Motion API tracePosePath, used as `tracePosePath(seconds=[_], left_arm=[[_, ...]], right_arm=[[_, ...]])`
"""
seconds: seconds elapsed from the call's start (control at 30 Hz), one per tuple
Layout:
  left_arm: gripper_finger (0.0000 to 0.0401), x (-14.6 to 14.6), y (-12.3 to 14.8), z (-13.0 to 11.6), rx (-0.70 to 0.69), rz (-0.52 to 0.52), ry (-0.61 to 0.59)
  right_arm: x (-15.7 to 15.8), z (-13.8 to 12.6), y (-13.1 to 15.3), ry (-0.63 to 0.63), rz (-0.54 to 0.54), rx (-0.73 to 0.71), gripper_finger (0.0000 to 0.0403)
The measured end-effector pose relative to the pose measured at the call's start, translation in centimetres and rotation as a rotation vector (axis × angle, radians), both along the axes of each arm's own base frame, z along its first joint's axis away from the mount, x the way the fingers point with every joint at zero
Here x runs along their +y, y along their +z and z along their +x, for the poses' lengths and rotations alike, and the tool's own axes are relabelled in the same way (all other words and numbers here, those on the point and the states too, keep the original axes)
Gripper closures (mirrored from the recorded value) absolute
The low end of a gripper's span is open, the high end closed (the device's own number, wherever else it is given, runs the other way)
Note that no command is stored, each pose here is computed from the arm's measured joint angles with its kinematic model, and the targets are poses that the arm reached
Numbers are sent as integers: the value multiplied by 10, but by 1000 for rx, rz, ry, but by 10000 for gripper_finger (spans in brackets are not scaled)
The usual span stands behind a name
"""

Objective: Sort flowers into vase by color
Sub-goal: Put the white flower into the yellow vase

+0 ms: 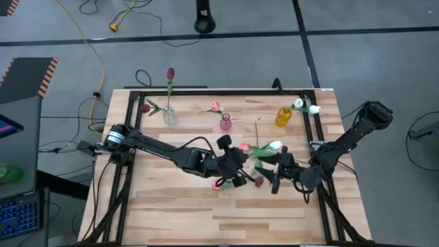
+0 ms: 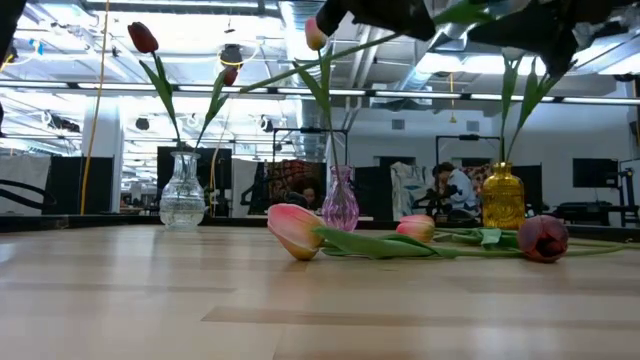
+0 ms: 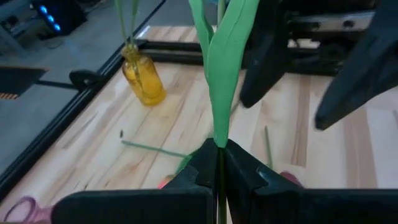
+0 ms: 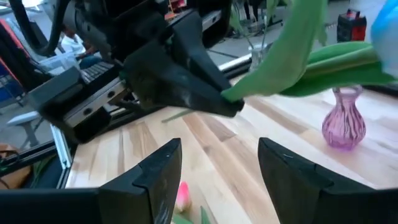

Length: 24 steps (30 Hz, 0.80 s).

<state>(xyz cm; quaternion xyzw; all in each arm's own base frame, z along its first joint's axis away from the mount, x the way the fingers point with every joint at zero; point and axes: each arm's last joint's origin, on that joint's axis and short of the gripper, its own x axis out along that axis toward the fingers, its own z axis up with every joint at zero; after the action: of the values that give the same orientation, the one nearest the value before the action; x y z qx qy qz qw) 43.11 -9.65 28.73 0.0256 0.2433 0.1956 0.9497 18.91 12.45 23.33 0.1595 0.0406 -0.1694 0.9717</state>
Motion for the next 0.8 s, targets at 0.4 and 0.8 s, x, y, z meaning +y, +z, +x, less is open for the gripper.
tracePosePath(seconds=[0.4, 0.8], left_arm=[[401, -16, 11, 2, -103, 13, -76], [401, -17, 13, 3, -121, -1, -94]], right_arm=[[-1, 4, 19, 17, -122, -88, 163], [0, 6, 28, 104, -161, -150, 200]])
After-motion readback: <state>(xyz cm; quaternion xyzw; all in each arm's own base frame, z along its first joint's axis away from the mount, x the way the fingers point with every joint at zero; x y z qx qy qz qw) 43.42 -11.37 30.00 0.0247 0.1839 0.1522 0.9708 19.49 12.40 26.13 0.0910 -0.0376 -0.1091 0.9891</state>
